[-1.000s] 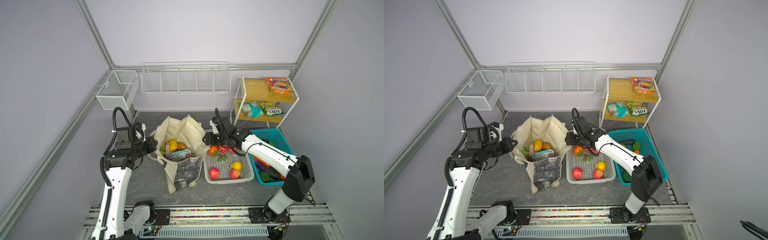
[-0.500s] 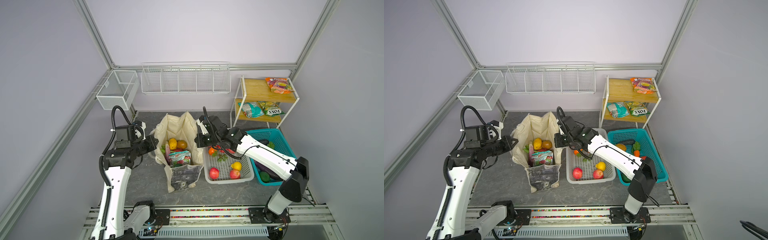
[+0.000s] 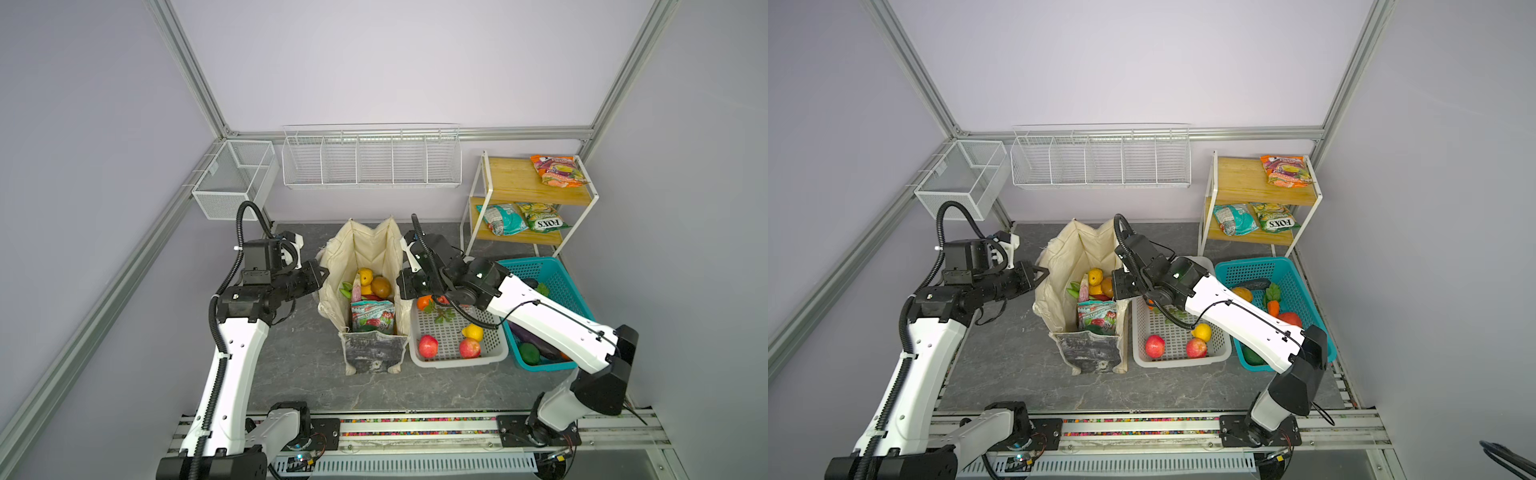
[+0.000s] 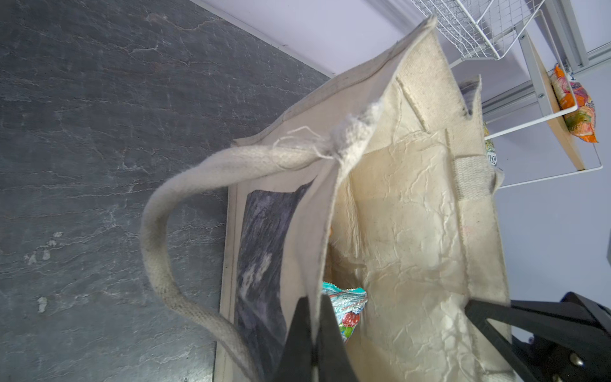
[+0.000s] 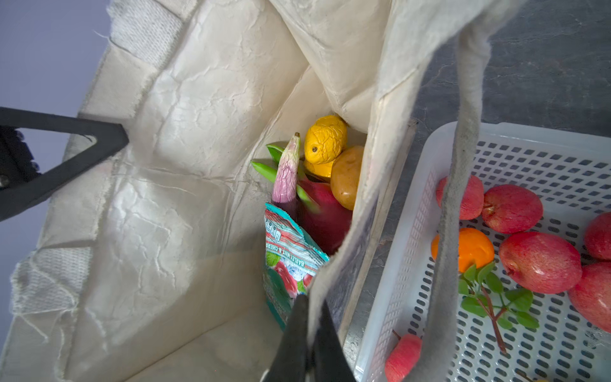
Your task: Place the food into the grocery bag and tie it
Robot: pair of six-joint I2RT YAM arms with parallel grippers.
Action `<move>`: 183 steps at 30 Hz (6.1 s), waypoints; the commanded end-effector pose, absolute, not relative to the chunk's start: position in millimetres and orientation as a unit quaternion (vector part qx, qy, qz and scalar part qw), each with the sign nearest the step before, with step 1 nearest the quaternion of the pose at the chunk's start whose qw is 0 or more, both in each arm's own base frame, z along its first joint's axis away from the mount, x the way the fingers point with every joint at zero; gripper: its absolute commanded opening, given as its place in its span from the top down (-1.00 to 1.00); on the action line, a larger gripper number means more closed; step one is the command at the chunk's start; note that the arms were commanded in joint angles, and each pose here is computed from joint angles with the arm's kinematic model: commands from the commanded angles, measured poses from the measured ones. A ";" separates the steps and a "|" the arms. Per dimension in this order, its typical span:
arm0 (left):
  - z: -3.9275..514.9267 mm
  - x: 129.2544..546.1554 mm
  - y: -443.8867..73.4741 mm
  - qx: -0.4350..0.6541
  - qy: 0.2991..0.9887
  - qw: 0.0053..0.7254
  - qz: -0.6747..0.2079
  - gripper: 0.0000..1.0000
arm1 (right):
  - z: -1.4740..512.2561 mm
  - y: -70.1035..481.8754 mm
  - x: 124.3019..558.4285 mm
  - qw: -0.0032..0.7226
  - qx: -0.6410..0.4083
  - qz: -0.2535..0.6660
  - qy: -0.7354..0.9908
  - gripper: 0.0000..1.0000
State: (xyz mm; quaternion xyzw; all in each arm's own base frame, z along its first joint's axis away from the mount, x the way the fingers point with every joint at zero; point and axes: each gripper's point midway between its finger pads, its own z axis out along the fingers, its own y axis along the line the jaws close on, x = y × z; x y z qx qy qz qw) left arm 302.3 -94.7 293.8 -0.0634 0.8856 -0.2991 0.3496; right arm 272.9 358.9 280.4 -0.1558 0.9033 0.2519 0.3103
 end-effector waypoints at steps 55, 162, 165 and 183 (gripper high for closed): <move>173.1 290.6 -16.9 -0.338 0.806 0.313 -0.372 -0.50 | 266.5 338.2 280.2 0.343 -0.151 0.223 0.900 0.82; 344.7 323.0 32.2 -0.301 0.771 0.453 -0.331 1.00 | 186.4 266.3 351.2 0.193 0.087 0.367 0.906 -0.27; 342.8 324.0 32.3 -0.300 0.773 0.451 -0.330 1.00 | 171.5 280.2 358.1 0.169 0.086 0.387 0.902 -0.25; 340.7 321.0 31.9 -0.299 0.774 0.451 -0.329 1.00 | 138.8 316.5 369.8 0.110 0.065 0.436 0.891 -0.07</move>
